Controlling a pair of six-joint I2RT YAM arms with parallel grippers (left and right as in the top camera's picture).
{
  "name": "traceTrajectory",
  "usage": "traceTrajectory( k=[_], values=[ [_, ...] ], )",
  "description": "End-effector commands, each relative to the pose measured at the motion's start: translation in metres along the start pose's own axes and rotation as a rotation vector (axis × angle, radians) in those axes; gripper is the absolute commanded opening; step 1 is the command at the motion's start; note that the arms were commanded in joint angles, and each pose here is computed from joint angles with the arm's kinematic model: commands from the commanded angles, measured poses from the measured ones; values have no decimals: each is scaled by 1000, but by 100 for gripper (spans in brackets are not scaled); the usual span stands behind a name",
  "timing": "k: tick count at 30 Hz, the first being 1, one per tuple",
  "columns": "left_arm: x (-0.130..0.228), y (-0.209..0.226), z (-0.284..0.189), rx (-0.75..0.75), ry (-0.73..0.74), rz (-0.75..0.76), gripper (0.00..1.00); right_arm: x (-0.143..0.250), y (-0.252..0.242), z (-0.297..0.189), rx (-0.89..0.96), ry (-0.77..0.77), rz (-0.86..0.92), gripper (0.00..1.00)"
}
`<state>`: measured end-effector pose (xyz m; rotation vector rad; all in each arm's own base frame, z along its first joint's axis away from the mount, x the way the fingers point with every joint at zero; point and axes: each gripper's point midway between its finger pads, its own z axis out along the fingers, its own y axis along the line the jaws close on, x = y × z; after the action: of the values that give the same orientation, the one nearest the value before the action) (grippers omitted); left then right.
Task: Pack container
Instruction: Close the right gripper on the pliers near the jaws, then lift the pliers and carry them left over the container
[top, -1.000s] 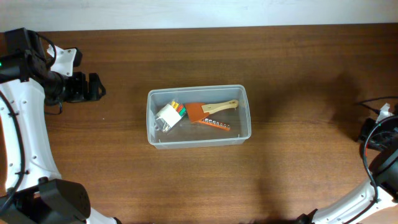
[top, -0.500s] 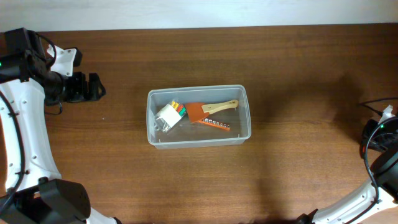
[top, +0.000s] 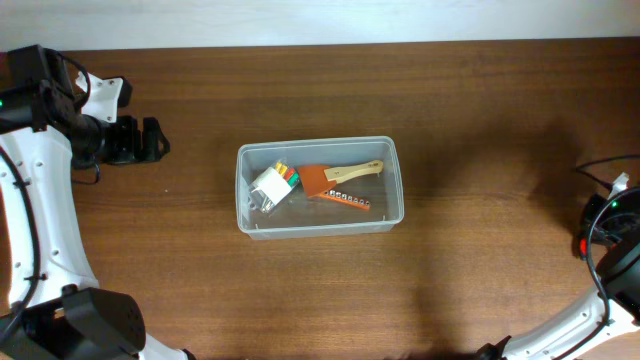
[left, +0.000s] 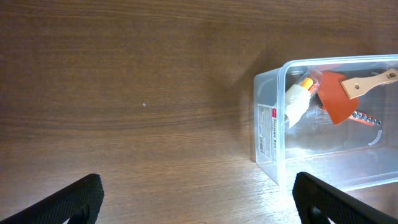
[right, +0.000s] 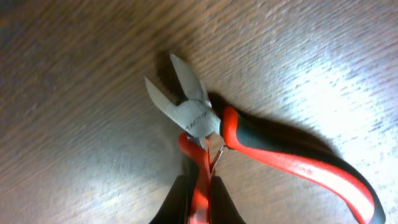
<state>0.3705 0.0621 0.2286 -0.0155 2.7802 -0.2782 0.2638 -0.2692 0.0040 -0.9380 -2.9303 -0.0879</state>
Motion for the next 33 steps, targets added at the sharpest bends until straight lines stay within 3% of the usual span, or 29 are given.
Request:
traceTrajectory(
  k=[1, 11, 17, 24, 33],
  values=[
    [-5, -1, -4, 9, -20, -9, 99, -24, 3, -29, -28, -70, 7, 4],
    [-5, -1, -4, 9, -20, -9, 99, -58, 65, -123, -67, -196, -134, 4],
    [-5, -1, -4, 9, -20, -9, 99, -54, 161, -178, -71, -279, -465, 4],
    [-5, -1, -4, 9, -20, -9, 99, -6, 287, -221, -91, -362, -907, 4],
    [-5, -1, -4, 9, -20, -9, 99, 100, 398, -212, -114, -285, -1352, 4]
  ],
)
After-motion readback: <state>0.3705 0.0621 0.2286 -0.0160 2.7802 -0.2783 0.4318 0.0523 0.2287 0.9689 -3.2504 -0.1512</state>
